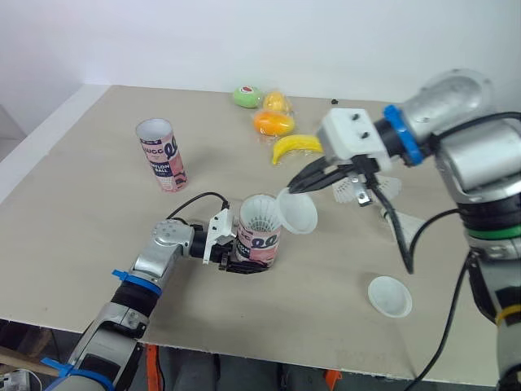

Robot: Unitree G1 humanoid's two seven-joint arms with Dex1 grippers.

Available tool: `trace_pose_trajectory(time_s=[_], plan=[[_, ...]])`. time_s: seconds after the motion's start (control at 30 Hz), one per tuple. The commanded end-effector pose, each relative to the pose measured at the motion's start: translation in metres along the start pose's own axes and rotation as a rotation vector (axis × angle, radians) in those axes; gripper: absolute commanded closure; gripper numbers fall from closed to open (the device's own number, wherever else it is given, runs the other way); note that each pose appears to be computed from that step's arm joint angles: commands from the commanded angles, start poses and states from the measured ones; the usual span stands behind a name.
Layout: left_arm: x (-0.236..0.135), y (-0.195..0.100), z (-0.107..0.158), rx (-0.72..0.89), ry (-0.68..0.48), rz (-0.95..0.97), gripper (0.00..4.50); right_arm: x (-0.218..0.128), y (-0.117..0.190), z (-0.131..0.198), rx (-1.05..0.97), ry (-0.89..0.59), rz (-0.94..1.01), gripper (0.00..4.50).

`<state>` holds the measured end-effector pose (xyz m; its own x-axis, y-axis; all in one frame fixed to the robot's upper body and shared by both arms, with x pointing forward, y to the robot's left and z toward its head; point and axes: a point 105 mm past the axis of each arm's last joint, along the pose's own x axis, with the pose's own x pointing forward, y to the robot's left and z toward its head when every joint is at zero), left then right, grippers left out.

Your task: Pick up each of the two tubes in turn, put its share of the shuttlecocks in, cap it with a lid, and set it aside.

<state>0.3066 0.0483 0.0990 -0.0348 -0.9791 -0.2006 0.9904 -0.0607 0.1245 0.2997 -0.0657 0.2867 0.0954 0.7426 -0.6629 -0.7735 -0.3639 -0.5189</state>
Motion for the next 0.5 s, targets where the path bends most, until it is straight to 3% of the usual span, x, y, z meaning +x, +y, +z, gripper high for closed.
trace_pose_trajectory(time_s=[0.03, 0.5], plan=[[0.004, -0.010, -0.020, -0.064, 0.074, -0.053, 1.40, -0.011, -0.015, 0.023, -0.108, -0.014, 0.003, 4.38], [-0.001, -0.009, -0.024, -0.057, 0.098, -0.046, 1.40, 0.007, -0.008, 0.037, -0.204, -0.029, 0.137, 4.38]])
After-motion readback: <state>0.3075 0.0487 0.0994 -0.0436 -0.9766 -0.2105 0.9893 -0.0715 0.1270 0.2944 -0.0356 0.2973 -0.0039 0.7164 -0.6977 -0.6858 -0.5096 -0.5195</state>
